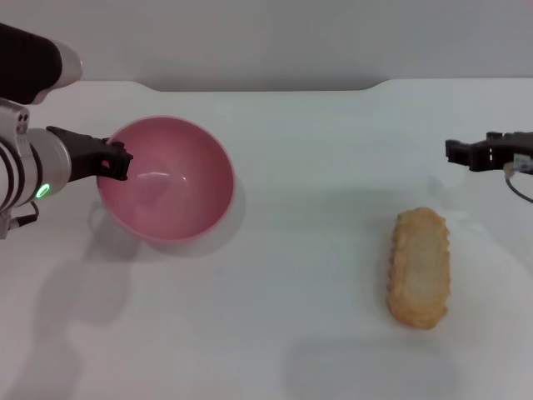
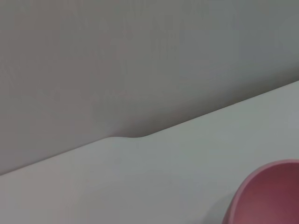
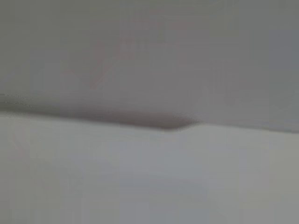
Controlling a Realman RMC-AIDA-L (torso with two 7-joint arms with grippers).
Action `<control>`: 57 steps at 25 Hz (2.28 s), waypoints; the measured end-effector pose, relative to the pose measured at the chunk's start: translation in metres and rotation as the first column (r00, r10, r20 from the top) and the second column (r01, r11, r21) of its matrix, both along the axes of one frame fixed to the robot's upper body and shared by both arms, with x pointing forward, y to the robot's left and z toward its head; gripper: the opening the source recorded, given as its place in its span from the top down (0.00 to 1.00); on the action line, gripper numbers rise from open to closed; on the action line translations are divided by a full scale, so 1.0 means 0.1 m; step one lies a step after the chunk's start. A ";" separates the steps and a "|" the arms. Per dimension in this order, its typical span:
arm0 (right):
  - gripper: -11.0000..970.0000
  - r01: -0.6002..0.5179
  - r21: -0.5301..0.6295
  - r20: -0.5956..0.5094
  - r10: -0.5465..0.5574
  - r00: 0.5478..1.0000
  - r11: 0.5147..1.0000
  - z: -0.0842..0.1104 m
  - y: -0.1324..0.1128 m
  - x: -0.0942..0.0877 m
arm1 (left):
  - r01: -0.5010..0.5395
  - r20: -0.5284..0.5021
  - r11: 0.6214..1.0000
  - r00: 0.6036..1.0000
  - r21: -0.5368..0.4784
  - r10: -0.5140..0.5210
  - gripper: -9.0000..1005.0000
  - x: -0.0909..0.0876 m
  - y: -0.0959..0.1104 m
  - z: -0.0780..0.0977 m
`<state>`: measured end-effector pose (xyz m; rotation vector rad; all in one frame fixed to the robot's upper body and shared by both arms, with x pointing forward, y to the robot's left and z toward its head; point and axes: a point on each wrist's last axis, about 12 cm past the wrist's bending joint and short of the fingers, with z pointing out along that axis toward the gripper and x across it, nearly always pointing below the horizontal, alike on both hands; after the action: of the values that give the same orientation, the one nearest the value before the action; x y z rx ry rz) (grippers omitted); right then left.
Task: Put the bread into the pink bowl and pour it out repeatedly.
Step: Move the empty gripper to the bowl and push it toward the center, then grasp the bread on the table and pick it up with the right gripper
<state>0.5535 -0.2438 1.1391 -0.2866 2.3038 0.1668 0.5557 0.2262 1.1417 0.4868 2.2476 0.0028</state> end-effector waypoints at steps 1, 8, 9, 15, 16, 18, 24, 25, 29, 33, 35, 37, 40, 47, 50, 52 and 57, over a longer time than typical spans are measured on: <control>0.41 -0.015 -0.040 -0.033 0.014 0.999 0.999 0.04 0.04 0.02 | 0.001 0.001 1.000 1.000 0.000 -0.001 0.94 0.00 0.00 0.00; 0.41 -0.126 -0.157 -0.167 0.100 0.981 0.980 0.07 0.33 0.06 | 0.003 0.009 1.000 1.000 -0.001 -0.003 0.94 0.01 -0.01 0.01; 0.41 -0.141 -0.161 -0.176 0.112 0.978 0.977 0.05 0.38 0.05 | 0.003 0.009 1.000 1.000 -0.002 -0.003 0.94 0.01 -0.01 0.01; 0.41 -0.181 -0.165 -0.206 0.146 0.968 0.969 -0.13 0.57 -0.02 | 0.007 0.015 1.000 1.000 -0.003 -0.007 0.94 0.03 -0.03 0.03; 0.41 -0.182 -0.165 -0.207 0.147 0.967 0.969 -0.14 0.58 -0.03 | 0.007 0.015 1.000 1.000 -0.003 -0.007 0.94 0.03 -0.03 0.03; 0.41 -0.183 -0.157 -0.204 0.149 0.968 0.970 -0.18 0.60 -0.05 | 0.009 0.017 1.000 1.000 -0.003 -0.009 0.94 0.03 -0.03 0.03; 0.41 -0.161 -0.158 -0.208 0.127 0.970 0.974 -0.25 0.58 -0.07 | 0.024 0.024 1.000 0.999 0.000 -0.024 0.94 0.07 -0.08 0.05; 0.41 -0.157 -0.160 -0.209 0.122 0.970 0.974 -0.26 0.58 -0.07 | 0.024 0.023 1.000 0.999 0.000 -0.024 0.94 0.07 -0.08 0.05; 0.41 -0.135 -0.171 -0.208 0.098 0.973 0.976 -0.29 0.58 -0.07 | 0.022 0.023 1.000 1.000 0.000 -0.022 0.94 0.07 -0.07 0.05; 0.42 -0.129 -0.176 -0.211 0.091 0.973 0.976 -0.33 0.57 -0.06 | 0.026 0.025 1.000 0.999 0.000 -0.026 0.94 0.07 -0.09 0.06; 0.42 -0.130 -0.176 -0.216 0.091 0.972 0.976 -0.36 0.57 -0.05 | 0.027 0.027 1.000 0.999 0.000 -0.027 0.94 0.08 -0.09 0.06; 0.42 -0.129 -0.173 -0.216 0.090 0.972 0.976 -0.38 0.58 -0.05 | 0.027 0.028 1.000 0.999 0.000 -0.027 0.94 0.08 -0.09 0.07; 0.42 -0.127 -0.167 -0.210 0.091 0.973 0.978 -0.38 0.59 -0.05 | 0.026 0.028 1.000 0.999 -0.001 -0.026 0.94 0.08 -0.09 0.07; 0.42 -0.169 -0.197 -0.209 0.127 0.970 0.966 -0.38 0.60 -0.05 | 0.029 0.028 1.000 0.999 0.000 -0.029 0.94 0.08 -0.10 0.07; 0.42 -0.182 -0.212 -0.212 0.137 0.968 0.960 -0.41 0.61 -0.07 | 0.031 0.029 1.000 0.999 0.000 -0.031 0.94 0.08 -0.10 0.07; 0.52 -0.184 -0.215 -0.218 0.137 0.966 0.959 -0.43 0.61 -0.06 | 0.033 0.029 0.999 0.999 0.001 -0.033 0.94 0.08 -0.11 0.07; 0.69 -0.190 -0.219 -0.227 0.140 0.964 0.957 -0.46 0.61 -0.07 | 0.038 0.029 0.999 0.999 0.003 -0.038 0.94 0.09 -0.12 0.08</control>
<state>0.5465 -0.1827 1.0932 -0.6131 2.5108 0.0017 0.5643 0.2144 1.1493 0.5271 2.2097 -0.0066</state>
